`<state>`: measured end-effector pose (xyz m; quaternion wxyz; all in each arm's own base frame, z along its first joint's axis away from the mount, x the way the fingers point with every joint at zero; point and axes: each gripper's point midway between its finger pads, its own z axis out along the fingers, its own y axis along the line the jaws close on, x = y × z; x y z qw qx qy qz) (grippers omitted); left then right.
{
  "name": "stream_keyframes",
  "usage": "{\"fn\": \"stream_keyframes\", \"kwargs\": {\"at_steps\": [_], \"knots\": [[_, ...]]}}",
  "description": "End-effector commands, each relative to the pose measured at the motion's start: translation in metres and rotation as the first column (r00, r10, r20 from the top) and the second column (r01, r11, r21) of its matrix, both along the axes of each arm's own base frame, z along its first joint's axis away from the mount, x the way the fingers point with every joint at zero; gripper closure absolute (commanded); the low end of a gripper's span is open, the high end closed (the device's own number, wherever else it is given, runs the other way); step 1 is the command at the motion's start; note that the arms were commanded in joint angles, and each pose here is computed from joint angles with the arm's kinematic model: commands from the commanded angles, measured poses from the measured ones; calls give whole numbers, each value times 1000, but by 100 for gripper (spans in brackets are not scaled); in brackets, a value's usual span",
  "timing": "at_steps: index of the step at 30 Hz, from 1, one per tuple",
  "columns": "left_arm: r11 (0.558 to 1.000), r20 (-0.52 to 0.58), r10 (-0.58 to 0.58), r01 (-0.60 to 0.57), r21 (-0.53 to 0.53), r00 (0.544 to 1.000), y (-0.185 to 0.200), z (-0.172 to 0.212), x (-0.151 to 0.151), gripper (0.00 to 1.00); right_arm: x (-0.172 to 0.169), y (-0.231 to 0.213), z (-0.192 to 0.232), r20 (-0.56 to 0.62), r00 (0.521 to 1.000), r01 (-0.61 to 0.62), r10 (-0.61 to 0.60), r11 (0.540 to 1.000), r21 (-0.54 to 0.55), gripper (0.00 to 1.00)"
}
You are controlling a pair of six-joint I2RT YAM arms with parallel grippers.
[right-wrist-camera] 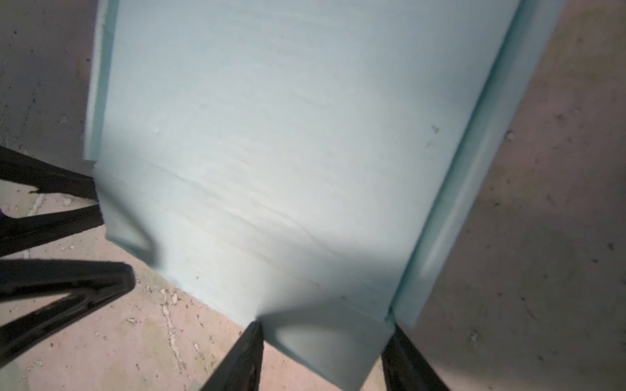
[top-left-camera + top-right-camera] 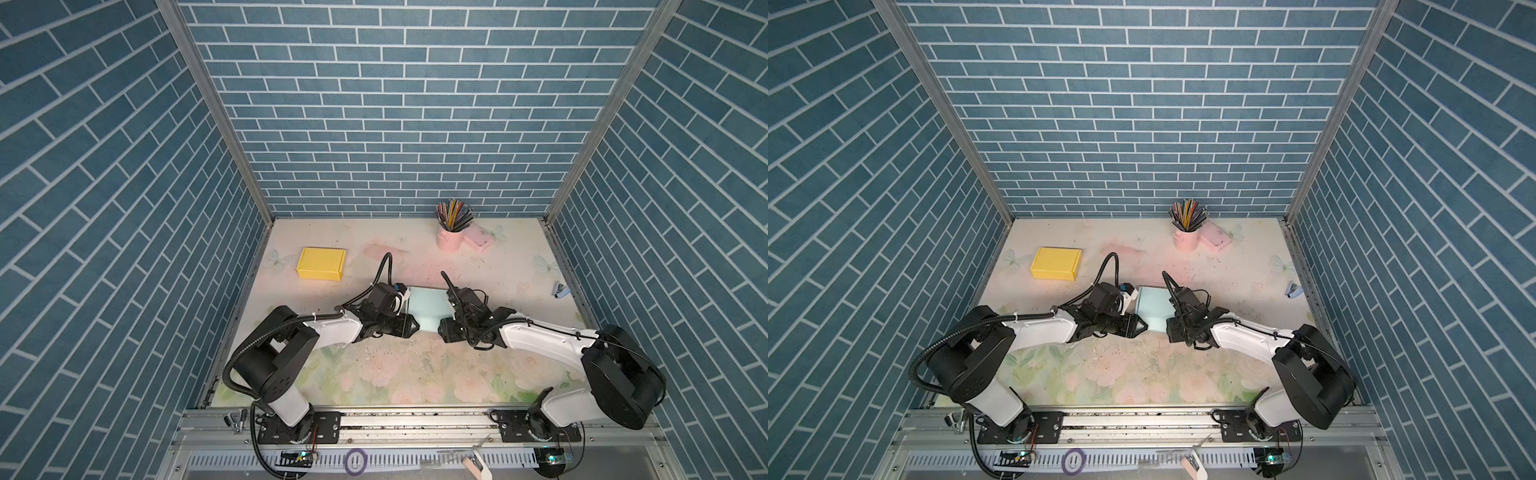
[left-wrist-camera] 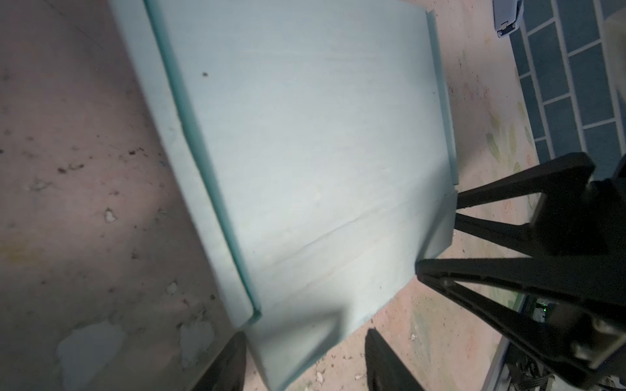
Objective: Fold the paper box
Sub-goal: 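Raise the left gripper away while the right gripper presses the near flap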
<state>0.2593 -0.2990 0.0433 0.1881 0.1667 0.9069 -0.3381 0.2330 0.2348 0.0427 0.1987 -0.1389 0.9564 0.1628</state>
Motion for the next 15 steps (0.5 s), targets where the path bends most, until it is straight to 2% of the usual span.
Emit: {"fn": "stream_keyframes", "kwargs": {"at_steps": [1,6,11,15], "knots": [[1000,19,-19,19,-23,1000,-8,8,4,44,5,-3,-4,18,1000,2,-2,1000,-23,46],[1000,37,-24,24,-2,999,0,15,1,41,7,-3,-3,23,1000,3,-2,1000,-26,46],[1000,32,-3,3,5,999,18,21,3,30,8,-4,-3,27,1000,0,1,999,-32,47],[1000,57,24,-25,12,998,33,32,18,29,11,-5,-4,28,1000,1,0,999,-38,48]]}}
